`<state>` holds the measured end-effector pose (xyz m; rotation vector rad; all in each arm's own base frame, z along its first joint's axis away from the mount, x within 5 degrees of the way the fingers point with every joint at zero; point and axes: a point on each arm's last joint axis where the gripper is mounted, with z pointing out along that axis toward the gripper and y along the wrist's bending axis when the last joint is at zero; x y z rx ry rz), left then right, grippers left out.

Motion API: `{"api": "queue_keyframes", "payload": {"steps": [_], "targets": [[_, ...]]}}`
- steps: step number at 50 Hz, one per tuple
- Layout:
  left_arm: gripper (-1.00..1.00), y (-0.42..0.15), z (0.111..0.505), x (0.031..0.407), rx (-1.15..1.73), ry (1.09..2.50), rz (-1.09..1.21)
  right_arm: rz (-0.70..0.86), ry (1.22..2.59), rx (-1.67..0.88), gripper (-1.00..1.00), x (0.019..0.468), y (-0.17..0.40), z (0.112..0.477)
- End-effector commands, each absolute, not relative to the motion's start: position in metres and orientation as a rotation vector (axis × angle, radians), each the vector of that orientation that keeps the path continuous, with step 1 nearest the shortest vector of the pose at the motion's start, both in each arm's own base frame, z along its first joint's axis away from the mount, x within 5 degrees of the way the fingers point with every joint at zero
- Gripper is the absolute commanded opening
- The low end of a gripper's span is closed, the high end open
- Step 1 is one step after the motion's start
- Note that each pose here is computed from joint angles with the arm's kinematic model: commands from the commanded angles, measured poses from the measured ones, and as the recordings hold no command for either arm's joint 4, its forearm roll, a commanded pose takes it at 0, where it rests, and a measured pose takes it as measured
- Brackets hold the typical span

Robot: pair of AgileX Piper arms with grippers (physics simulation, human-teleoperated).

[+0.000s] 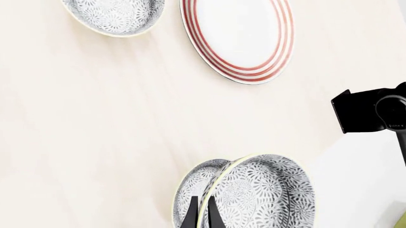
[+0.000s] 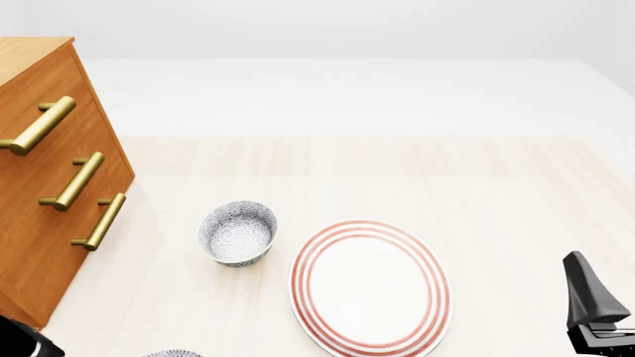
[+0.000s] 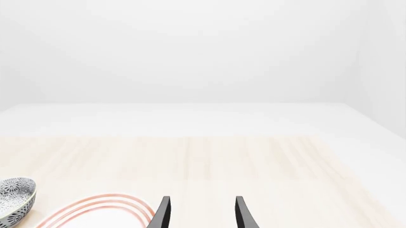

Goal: Stack the bowl in the middle on the bowl at the back.

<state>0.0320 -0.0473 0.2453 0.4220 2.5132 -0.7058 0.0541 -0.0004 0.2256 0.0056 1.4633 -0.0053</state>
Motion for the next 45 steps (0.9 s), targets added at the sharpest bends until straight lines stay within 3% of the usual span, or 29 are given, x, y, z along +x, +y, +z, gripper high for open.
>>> {"api": "queue_keyframes", "payload": {"steps": [1, 43, 44, 45], "targets": [[-1.00, -0.055, 0.235, 0.034, 0.456, 2.521, -0.724, -0.005, 1.463, 0.006, 1.00, 0.054, 0.000, 0.225], [-1.00, -0.064, 0.216, 0.034, 0.504, 2.566, -0.722, -0.005, 1.464, 0.005, 1.00, 0.055, 0.000, 0.223], [1.00, -0.064, 0.216, 0.034, 0.507, 2.565, -0.720, -0.005, 1.464, 0.005, 1.00, 0.055, 0.000, 0.223], [1.00, -0.064, 0.216, 0.034, 0.507, 2.565, -0.720, -0.005, 1.464, 0.005, 1.00, 0.055, 0.000, 0.223]]}}
